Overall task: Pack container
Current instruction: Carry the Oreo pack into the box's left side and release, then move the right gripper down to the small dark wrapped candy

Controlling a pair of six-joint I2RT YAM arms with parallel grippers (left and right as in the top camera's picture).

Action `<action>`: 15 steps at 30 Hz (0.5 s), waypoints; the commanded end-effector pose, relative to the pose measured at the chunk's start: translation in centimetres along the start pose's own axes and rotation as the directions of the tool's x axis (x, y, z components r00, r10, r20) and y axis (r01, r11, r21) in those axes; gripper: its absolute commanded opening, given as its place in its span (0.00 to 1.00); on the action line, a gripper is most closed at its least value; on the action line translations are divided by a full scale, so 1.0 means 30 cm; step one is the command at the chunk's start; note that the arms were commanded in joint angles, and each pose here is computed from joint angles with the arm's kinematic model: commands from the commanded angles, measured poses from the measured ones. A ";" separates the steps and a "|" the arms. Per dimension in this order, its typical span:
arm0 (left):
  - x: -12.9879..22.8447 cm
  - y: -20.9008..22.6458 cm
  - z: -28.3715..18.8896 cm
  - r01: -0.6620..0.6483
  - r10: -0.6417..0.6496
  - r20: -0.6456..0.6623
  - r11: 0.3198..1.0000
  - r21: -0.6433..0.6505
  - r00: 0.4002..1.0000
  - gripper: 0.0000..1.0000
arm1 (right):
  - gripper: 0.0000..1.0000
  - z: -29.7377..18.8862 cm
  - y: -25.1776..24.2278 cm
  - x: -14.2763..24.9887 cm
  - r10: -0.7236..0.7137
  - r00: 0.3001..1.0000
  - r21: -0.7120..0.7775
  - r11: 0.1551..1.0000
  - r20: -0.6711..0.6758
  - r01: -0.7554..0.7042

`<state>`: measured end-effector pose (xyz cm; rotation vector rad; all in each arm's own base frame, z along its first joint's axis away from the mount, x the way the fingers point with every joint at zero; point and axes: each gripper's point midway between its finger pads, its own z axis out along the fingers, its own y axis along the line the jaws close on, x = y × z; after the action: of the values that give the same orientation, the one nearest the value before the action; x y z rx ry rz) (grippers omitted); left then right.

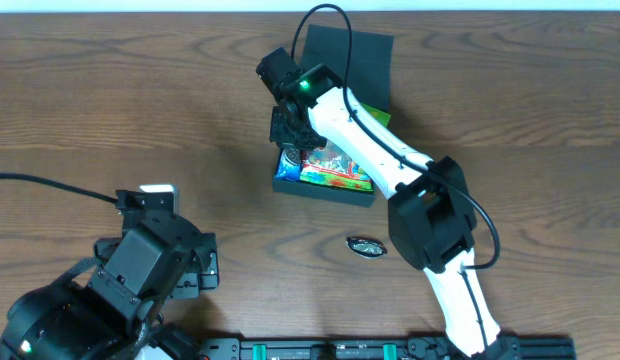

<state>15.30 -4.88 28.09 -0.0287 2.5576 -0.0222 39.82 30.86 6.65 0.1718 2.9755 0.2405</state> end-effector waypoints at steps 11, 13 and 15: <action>0.002 0.003 0.003 0.001 -0.001 -0.003 1.000 -0.007 1.000 0.95 | 0.99 -0.128 -0.018 -0.008 -0.002 0.999 0.006 1.000 0.034 0.002; 0.002 0.003 0.003 0.001 -0.001 -0.003 1.000 -0.007 1.000 0.95 | 0.99 -0.205 -0.007 -0.019 -0.026 0.997 -0.023 0.999 0.071 0.027; 0.002 0.003 0.003 0.001 -0.001 -0.003 1.000 -0.007 1.000 0.95 | 0.99 -0.291 0.001 -0.031 -0.045 0.992 -0.052 0.997 0.118 0.051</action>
<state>15.30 -4.88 28.09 -0.0287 2.5576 -0.0222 39.04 29.29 9.32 0.1626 2.9662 0.1921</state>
